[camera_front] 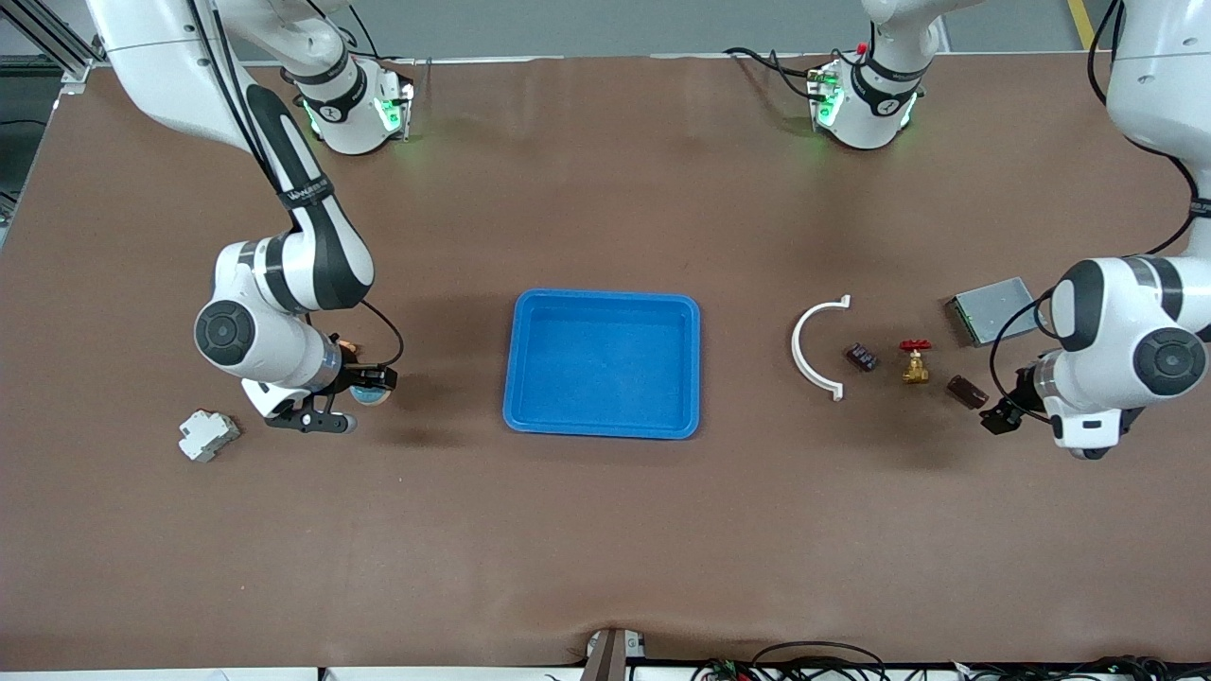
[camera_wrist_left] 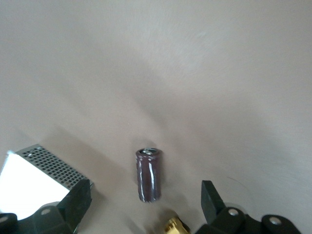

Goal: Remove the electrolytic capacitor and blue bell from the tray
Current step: 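Place the bell with the right gripper while the left gripper places the capacitor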

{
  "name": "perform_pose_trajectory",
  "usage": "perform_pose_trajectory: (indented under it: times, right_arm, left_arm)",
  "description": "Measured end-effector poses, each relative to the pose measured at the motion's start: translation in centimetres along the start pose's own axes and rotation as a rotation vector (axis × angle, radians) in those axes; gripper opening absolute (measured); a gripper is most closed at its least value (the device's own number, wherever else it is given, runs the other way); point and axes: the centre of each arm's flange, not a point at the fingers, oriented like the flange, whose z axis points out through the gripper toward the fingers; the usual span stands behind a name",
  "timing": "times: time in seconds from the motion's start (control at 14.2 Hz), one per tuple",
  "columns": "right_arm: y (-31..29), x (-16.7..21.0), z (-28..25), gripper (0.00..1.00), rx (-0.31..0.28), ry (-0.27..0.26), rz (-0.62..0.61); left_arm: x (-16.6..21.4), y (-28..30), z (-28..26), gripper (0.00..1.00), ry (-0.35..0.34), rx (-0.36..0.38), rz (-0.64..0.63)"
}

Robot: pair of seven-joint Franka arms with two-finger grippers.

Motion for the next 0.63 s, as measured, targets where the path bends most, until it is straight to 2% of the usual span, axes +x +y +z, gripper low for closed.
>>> perform_pose_trajectory:
  times: [0.35,0.63]
  right_arm:
    - [0.4,-0.7,1.5,0.68,0.002,0.030,0.003]
    - [0.5,-1.0,2.1,0.68,0.003,0.043,0.001]
  left_arm:
    - [1.1,1.4,-9.6,1.00,0.038,-0.020,0.055]
    - [2.5,0.6,-15.2,1.00,0.112,-0.061,0.237]
